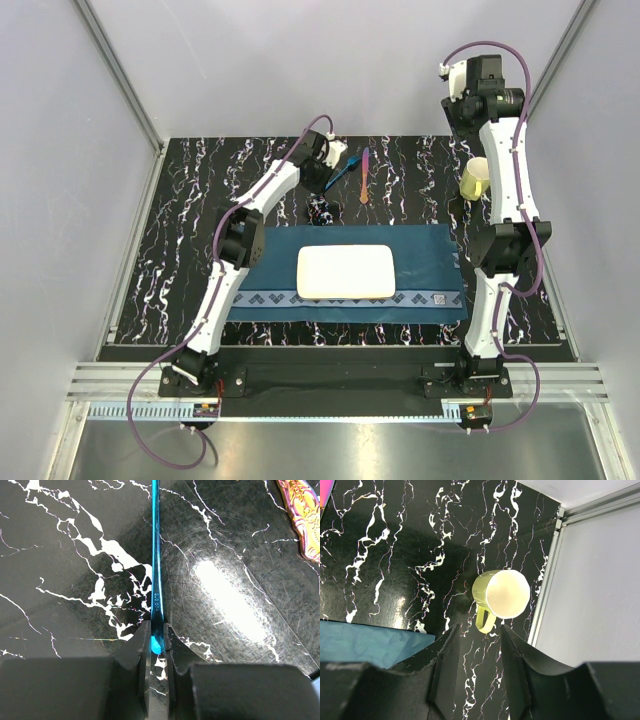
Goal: Set the dinner table for one person
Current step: Move the fork to the center of the board.
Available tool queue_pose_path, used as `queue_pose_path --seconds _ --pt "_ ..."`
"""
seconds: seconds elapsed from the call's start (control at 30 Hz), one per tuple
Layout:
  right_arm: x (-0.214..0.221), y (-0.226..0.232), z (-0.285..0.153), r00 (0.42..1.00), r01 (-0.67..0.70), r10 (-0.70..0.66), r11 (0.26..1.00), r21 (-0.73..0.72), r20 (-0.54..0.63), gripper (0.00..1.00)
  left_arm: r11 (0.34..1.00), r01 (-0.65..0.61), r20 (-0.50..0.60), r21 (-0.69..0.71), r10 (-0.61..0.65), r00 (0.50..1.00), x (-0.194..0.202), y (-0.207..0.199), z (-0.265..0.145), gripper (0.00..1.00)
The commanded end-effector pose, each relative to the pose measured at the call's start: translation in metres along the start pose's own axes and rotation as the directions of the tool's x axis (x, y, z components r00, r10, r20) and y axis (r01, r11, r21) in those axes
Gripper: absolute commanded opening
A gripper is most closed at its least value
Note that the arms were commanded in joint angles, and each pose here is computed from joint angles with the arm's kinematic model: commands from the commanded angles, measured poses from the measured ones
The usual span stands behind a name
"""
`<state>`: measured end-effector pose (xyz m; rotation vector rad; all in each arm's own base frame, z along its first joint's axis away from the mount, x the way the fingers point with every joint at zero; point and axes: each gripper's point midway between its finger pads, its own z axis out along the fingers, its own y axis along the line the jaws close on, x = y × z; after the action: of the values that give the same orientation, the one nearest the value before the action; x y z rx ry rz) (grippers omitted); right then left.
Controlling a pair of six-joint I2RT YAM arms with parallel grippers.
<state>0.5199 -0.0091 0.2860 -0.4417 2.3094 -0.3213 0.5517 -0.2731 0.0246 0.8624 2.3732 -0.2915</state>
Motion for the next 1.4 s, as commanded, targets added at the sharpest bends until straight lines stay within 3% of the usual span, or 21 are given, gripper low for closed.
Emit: queue_pose_path --seconds 0.0,0.73,1.37 --pt "-0.018 -0.005 -0.011 0.998 0.007 -0.009 1.000 0.028 0.059 0.45 0.999 -0.001 -0.044 -0.034 -0.001 0.999 0.012 0.008 -0.001 0.00" --pt "-0.021 -0.005 -0.014 0.997 0.003 -0.005 1.000 0.031 0.071 0.45 0.991 -0.039 -0.145 -0.127 0.020 0.989 0.027 0.032 -0.054 0.00" --pt "-0.027 -0.003 -0.011 0.996 0.000 -0.001 1.000 0.011 0.093 0.45 0.982 0.005 -0.248 -0.190 -0.052 0.967 0.058 0.035 -0.138 0.00"
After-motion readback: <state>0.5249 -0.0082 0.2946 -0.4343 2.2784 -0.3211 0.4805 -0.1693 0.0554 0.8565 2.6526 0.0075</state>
